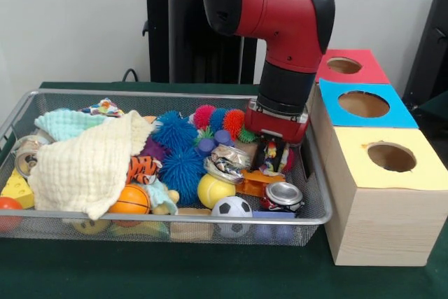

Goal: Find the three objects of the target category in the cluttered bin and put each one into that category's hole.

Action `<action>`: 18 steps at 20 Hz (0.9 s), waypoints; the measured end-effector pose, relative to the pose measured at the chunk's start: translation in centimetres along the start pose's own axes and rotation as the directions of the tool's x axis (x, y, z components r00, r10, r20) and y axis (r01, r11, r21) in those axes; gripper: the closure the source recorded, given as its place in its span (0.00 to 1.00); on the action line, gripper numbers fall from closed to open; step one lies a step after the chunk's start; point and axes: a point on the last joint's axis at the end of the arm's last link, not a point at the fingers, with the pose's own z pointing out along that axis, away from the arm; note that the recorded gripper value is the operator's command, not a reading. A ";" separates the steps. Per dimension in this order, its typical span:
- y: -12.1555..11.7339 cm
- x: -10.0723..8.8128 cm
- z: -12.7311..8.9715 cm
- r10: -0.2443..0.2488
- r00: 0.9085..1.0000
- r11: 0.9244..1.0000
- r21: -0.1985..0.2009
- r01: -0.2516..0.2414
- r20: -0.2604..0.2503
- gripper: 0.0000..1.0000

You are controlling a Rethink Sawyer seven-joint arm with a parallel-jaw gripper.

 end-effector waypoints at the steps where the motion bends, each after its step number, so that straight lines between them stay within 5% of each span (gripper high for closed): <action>1: -0.3 -0.2 0.2 0.010 1.000 1.000 -0.002 -0.010 -0.003 1.00; 18: -1.6 -3.6 -3.2 0.064 0.997 0.998 0.028 -0.063 -0.035 1.00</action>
